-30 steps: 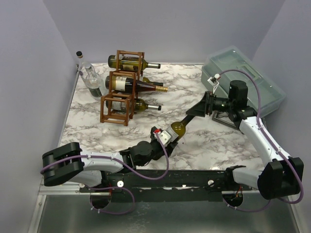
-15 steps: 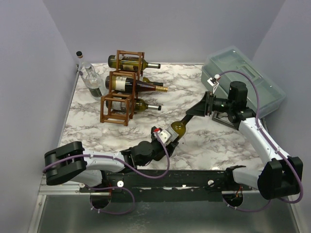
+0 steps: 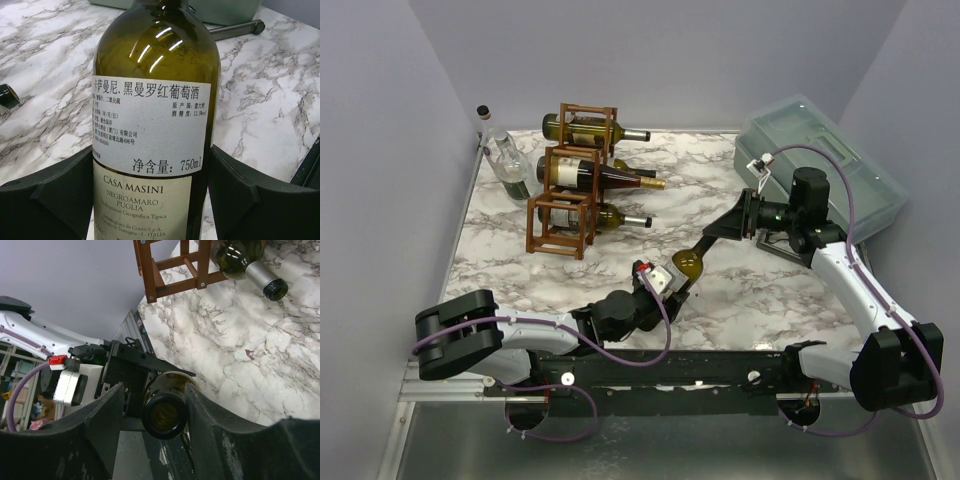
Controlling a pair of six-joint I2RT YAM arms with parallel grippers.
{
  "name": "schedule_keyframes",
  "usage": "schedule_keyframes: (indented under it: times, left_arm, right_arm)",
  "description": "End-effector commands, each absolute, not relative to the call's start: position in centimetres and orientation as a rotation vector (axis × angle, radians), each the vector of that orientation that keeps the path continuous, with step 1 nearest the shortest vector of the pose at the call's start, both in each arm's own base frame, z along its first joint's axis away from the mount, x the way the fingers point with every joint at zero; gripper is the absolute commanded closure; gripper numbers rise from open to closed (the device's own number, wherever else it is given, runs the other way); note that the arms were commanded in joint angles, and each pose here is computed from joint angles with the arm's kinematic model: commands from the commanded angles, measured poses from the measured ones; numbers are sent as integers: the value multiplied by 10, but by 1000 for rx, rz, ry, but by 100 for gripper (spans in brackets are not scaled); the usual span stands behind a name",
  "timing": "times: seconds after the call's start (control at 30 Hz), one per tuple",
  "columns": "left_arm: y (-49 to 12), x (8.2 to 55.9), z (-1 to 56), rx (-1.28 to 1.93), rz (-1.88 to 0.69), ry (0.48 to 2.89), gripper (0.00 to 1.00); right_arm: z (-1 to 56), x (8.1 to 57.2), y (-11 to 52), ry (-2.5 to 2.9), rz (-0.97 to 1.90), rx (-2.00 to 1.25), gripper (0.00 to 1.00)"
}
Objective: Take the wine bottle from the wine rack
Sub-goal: Place the wine bottle at the center of the board.
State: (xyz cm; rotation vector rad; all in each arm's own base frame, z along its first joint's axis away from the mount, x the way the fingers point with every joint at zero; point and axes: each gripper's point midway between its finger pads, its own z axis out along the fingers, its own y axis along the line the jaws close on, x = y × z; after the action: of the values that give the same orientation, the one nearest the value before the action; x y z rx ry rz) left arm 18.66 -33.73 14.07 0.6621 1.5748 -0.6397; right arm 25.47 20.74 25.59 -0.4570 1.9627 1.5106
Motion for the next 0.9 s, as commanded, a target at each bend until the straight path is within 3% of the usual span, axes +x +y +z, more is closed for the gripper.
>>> schedule_keyframes:
  times: [0.0, 0.13, 0.37, 0.4, 0.43, 0.5, 0.63, 0.87]
  left_arm:
    - [-351, 194, 195, 511, -744, 1458, 100]
    - [-351, 193, 194, 510, -750, 1460, 100]
    - [-356, 191, 192, 524, -770, 1466, 100]
    - [-358, 190, 191, 531, -778, 1466, 100]
    - [-361, 188, 192, 541, -789, 1463, 96]
    - [-364, 186, 190, 552, -809, 1469, 76]
    - [-371, 182, 190, 575, -843, 1464, 51]
    - [-377, 181, 185, 587, -861, 1478, 31]
  right_arm:
    - [253, 254, 206, 1960, 1477, -473, 51]
    - [250, 256, 204, 1964, 1440, -480, 56]
    - [250, 265, 200, 1948, 1327, -536, 100]
    - [253, 267, 199, 1942, 1309, -547, 100]
    - [255, 269, 198, 1937, 1290, -560, 100]
    - [262, 274, 196, 1923, 1247, -586, 100]
    - [277, 284, 194, 1891, 1177, -614, 100]
    - [289, 301, 187, 1874, 1059, -619, 100]
